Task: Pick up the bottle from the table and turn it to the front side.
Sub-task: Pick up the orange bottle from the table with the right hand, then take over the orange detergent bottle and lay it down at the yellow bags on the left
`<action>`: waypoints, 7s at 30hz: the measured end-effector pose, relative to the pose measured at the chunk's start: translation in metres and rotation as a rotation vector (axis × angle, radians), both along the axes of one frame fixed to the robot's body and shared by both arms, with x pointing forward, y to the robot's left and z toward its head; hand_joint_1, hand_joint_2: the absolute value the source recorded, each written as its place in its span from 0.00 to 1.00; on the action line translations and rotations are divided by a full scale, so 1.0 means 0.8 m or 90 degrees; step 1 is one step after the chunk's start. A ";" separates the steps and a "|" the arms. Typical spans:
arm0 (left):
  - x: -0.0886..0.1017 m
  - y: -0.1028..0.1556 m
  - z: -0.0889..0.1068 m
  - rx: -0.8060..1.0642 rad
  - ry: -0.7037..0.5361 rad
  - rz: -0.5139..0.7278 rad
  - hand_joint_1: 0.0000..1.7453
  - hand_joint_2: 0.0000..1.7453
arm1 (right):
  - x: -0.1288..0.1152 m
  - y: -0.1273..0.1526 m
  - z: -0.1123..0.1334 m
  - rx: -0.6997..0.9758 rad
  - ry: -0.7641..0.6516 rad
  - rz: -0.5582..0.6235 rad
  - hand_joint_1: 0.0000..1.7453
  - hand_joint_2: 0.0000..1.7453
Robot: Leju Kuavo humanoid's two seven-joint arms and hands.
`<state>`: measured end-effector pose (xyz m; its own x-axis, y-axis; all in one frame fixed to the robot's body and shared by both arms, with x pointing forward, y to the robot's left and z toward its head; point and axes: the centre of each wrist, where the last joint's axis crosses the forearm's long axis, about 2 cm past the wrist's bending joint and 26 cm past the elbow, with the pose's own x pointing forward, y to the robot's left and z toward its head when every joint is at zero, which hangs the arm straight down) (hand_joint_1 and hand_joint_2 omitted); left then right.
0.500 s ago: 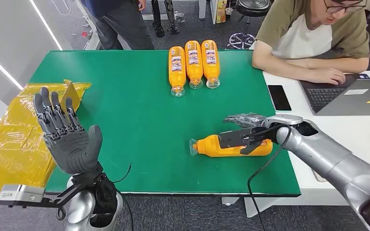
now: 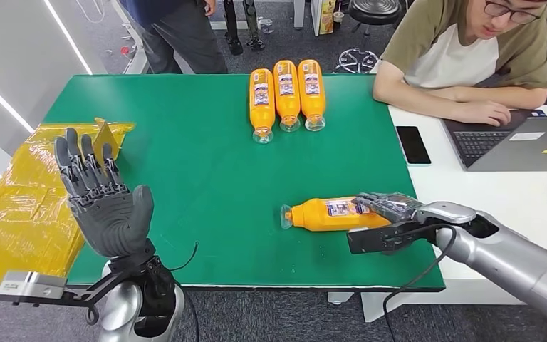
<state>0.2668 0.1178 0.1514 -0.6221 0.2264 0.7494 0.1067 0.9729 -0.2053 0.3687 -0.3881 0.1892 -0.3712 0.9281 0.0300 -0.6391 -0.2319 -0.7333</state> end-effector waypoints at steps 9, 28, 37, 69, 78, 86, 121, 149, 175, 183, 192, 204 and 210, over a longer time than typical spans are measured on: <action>0.000 -0.002 0.001 0.000 0.000 -0.004 0.00 1.00 | -0.013 -0.013 -0.040 -0.039 -0.036 -0.023 0.00 1.00; -0.001 -0.007 0.003 0.002 -0.004 -0.012 0.00 1.00 | -0.018 -0.015 -0.062 -0.079 -0.087 -0.037 1.00 1.00; -0.001 -0.008 0.004 0.004 -0.002 -0.015 0.00 1.00 | -0.022 -0.007 -0.075 -0.067 -0.119 -0.026 1.00 1.00; -0.002 -0.013 -0.009 0.037 0.071 -0.018 0.00 1.00 | -0.058 0.266 -0.074 0.638 -0.747 0.076 1.00 1.00; -0.007 -0.035 -0.024 0.075 0.128 -0.253 0.00 1.00 | -0.111 0.294 -0.065 0.668 -0.765 -0.057 1.00 1.00; -0.007 -0.036 -0.025 0.061 0.124 -0.291 0.00 1.00 | -0.134 0.333 -0.058 0.676 -0.679 -0.135 1.00 1.00; -0.006 -0.024 -0.030 0.077 0.130 -0.305 1.00 1.00 | -0.134 0.346 -0.057 0.524 -0.514 0.039 1.00 1.00; -0.007 -0.014 -0.038 0.078 0.136 -0.280 1.00 1.00 | -0.146 0.351 -0.066 0.576 -0.578 0.043 0.00 1.00; 0.047 0.097 -0.046 0.829 0.082 0.446 1.00 1.00 | -0.165 0.322 -0.018 0.982 -0.793 -0.020 0.00 1.00; 0.166 0.192 -0.028 1.093 0.124 0.400 1.00 1.00 | -0.162 0.310 -0.010 0.991 -0.830 -0.037 0.00 1.00; 0.205 0.240 -0.014 1.292 0.222 0.272 1.00 1.00 | -0.163 0.307 -0.004 1.004 -0.836 -0.052 0.00 1.00; 0.197 0.291 -0.033 1.460 0.418 0.232 1.00 1.00 | -0.162 0.308 -0.004 1.014 -0.831 -0.061 0.00 1.00; 0.175 0.343 -0.053 1.522 0.554 0.205 1.00 1.00 | -0.162 0.309 -0.005 1.014 -0.821 -0.076 0.00 1.00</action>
<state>0.4072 0.3920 0.1092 -0.0554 -0.8689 -0.4918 0.4979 -0.4510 0.7407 0.2387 -0.1413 0.1855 -0.7881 0.3706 0.4915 0.3432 0.9274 -0.1491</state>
